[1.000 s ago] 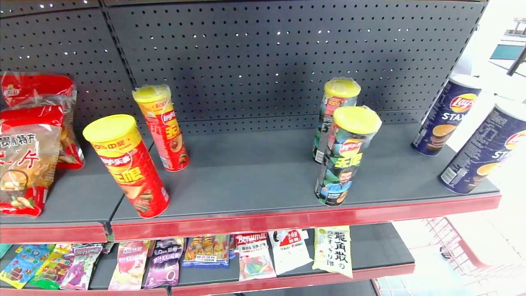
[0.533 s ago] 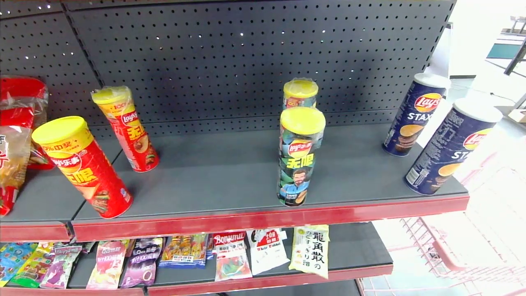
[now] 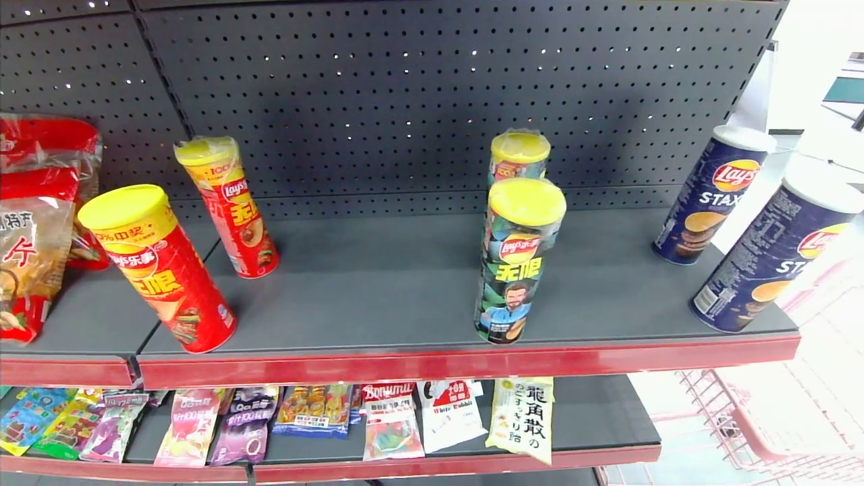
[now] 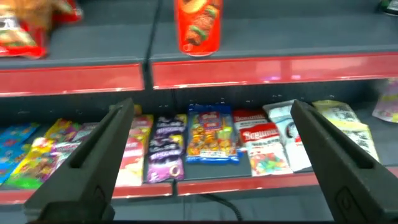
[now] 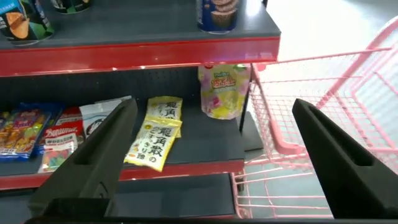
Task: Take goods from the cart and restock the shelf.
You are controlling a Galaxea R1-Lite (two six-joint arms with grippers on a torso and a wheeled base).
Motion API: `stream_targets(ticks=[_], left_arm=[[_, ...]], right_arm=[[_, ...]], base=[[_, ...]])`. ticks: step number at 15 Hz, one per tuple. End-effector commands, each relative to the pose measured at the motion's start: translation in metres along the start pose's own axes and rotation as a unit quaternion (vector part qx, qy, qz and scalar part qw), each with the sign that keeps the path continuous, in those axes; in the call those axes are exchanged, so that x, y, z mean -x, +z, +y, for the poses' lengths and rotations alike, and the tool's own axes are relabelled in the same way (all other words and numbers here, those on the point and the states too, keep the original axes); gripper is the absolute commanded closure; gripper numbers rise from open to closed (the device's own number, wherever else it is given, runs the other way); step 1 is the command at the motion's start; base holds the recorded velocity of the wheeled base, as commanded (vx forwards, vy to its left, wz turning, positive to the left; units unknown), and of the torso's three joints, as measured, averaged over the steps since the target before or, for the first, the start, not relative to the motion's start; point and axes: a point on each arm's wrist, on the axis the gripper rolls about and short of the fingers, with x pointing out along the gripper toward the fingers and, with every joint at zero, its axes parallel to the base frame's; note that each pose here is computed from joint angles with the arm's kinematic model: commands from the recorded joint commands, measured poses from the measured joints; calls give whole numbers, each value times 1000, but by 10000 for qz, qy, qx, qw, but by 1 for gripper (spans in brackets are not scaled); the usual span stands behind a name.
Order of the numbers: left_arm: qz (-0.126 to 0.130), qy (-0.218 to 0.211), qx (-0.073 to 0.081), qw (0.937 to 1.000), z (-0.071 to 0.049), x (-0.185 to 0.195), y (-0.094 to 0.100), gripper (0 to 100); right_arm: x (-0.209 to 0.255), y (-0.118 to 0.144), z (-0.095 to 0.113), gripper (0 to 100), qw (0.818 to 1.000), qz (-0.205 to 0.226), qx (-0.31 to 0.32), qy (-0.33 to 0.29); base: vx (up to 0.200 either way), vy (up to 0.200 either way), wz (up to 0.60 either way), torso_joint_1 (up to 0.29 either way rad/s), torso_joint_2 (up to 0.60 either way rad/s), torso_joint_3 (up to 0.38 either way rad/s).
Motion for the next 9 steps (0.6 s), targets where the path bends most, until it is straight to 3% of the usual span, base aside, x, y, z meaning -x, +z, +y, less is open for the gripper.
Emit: stream_targets(ticks=[1, 9], left_arm=[[7, 0, 3, 10000, 0, 0, 0, 0], [7, 7, 3, 10000, 0, 0, 0, 0]], right_arm=[[0, 0, 0, 0, 10000, -3, 1, 5], [0, 0, 0, 0, 10000, -3, -6, 5]], base=[[0, 0, 0, 0, 0, 0], [0, 0, 0, 0, 0, 0]])
